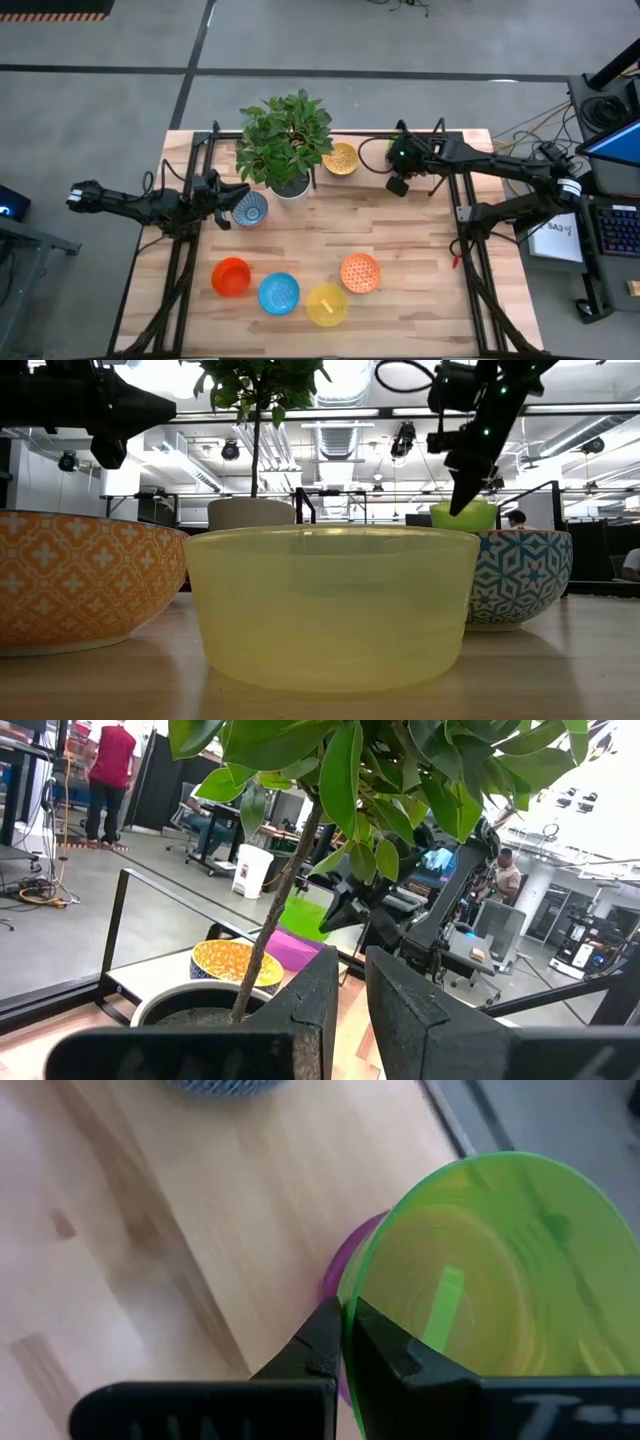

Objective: Place and stack bowls onto a shelf
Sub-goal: Stack the green bowl on the purple bowl on the shelf

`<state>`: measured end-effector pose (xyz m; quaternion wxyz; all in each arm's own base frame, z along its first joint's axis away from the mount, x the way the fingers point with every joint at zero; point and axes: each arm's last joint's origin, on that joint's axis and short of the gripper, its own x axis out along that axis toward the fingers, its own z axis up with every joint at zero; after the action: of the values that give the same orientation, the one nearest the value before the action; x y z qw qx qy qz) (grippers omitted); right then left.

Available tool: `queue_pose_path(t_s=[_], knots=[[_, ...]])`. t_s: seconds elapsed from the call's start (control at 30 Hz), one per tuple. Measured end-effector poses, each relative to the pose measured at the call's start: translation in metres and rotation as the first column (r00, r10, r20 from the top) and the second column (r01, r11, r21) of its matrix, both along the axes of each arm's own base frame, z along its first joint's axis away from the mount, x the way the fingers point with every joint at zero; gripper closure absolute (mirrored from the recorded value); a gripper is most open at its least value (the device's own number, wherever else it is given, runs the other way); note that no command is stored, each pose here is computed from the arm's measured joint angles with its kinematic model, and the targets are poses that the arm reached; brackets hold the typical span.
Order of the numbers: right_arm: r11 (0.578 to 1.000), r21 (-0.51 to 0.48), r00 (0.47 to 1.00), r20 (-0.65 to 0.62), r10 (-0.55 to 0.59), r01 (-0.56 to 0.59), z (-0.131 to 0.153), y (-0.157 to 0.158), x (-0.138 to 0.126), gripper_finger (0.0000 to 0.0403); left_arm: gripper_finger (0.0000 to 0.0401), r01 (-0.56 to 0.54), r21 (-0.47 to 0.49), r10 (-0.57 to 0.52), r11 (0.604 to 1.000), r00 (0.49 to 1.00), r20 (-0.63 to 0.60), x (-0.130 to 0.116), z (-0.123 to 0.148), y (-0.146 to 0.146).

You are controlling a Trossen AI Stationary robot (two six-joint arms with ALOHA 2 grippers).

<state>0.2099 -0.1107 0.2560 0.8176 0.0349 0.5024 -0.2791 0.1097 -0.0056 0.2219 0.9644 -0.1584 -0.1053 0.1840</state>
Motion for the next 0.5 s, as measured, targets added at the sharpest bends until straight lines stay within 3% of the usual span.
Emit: queue_pose_path(t_s=[0.5], knots=[[1.000, -0.011, 0.999, -0.036, 0.014, -0.015, -0.014, -0.009, 0.007, 0.0381, 0.0363, 0.000, 0.002, 0.000, 1.000, 1.000, -0.001, 0.000, 0.000, 0.000]])
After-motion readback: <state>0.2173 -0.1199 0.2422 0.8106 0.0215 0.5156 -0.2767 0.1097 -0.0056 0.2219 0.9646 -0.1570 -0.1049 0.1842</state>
